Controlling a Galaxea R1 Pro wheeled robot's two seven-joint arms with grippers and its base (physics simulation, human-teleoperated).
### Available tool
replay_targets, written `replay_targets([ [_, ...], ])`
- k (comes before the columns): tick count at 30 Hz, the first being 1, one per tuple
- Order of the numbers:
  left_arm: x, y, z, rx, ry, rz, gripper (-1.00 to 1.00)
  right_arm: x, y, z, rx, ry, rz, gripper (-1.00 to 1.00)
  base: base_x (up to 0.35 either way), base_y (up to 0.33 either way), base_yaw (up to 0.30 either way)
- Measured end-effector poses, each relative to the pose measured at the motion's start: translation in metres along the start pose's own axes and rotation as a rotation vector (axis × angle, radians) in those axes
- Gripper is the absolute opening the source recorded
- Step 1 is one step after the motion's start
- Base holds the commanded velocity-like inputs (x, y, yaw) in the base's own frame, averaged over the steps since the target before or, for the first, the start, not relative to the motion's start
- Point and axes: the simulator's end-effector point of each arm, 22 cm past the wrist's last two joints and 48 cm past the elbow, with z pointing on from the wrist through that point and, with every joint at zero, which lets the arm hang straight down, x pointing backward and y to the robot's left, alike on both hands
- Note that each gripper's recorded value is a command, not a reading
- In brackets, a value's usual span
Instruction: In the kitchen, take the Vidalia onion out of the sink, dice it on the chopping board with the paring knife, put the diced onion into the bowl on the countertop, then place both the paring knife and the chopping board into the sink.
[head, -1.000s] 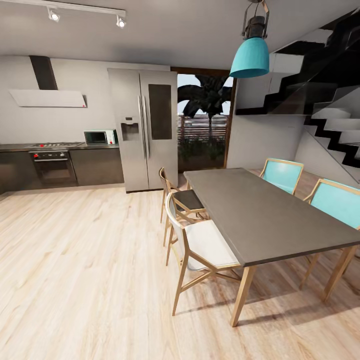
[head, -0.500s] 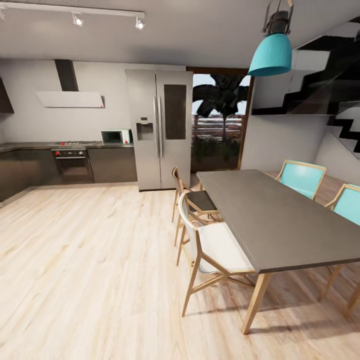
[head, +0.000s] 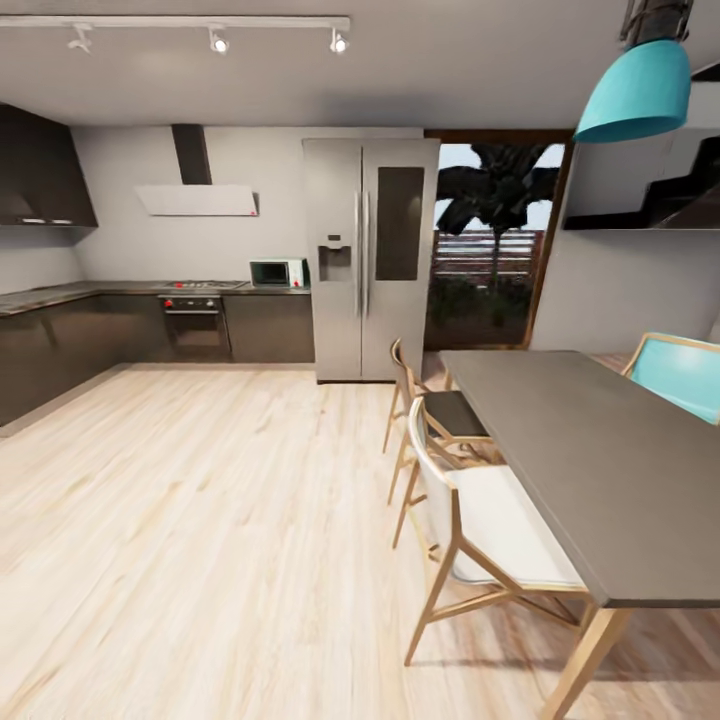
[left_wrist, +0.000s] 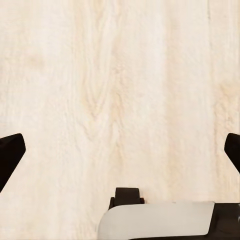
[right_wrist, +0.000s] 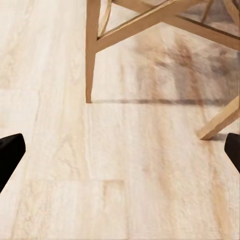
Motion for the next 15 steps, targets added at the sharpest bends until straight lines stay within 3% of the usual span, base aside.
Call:
replay_targets([
  [9, -0.0001, -0.0006, 0.0001, 0.0, 0.0, -0.001, 1.0, 0.0003, 0.0, 0.0, 0.0, 0.001, 0.0, 1.0, 0.019, 0.294, 0.246],
  [15, 0.0, -0.0011, -0.0001, 0.002, -0.001, 0.002, 1.0, 0.0001, 0.0015, -0.0001, -0.001, 0.0, 0.002, 1.0, 0.16, 0.201, 0.246],
])
